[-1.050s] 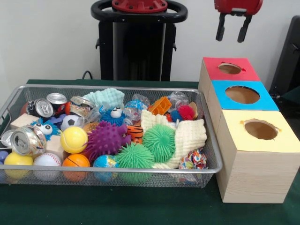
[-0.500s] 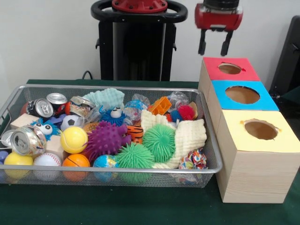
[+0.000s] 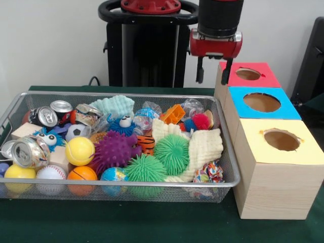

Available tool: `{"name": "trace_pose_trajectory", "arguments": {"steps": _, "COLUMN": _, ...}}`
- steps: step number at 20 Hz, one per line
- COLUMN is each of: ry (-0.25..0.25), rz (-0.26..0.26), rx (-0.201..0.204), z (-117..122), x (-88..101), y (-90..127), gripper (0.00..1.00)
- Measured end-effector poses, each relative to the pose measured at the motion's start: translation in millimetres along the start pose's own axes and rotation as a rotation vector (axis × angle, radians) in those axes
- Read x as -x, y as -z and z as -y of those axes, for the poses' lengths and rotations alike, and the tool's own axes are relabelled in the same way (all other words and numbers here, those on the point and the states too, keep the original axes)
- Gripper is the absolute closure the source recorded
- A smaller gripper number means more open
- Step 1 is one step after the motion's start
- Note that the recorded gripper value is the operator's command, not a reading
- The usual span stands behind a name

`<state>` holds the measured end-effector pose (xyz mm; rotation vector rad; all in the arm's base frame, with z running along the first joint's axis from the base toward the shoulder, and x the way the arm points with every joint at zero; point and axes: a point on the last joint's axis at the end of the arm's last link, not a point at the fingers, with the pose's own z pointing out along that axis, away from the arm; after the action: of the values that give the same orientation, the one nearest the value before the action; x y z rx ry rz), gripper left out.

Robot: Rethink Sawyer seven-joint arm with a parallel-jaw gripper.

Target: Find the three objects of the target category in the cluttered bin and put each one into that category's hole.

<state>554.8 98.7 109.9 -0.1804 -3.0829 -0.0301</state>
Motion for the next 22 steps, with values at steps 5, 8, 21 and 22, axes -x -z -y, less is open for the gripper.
{"name": "trace_pose_trajectory", "arguments": {"steps": 5, "ry": -0.009, "rz": 0.029, "rx": 0.013, "z": 9, "x": 30.0, "y": -4, "gripper": 0.0}}
{"name": "trace_pose_trajectory", "arguments": {"steps": 8, "ry": -0.006, "rz": 0.042, "rx": 0.015, "z": 12, "x": 46.8, "y": -8, "gripper": 0.0}}
{"name": "trace_pose_trajectory", "arguments": {"steps": 21, "ry": -0.001, "rz": 0.087, "rx": 0.038, "z": 9, "x": 123.8, "y": -32, "gripper": 0.0}}
{"name": "trace_pose_trajectory", "arguments": {"steps": 22, "ry": -0.001, "rz": 0.085, "rx": 0.042, "z": 8, "x": 124.1, "y": -33, "gripper": 0.0}}
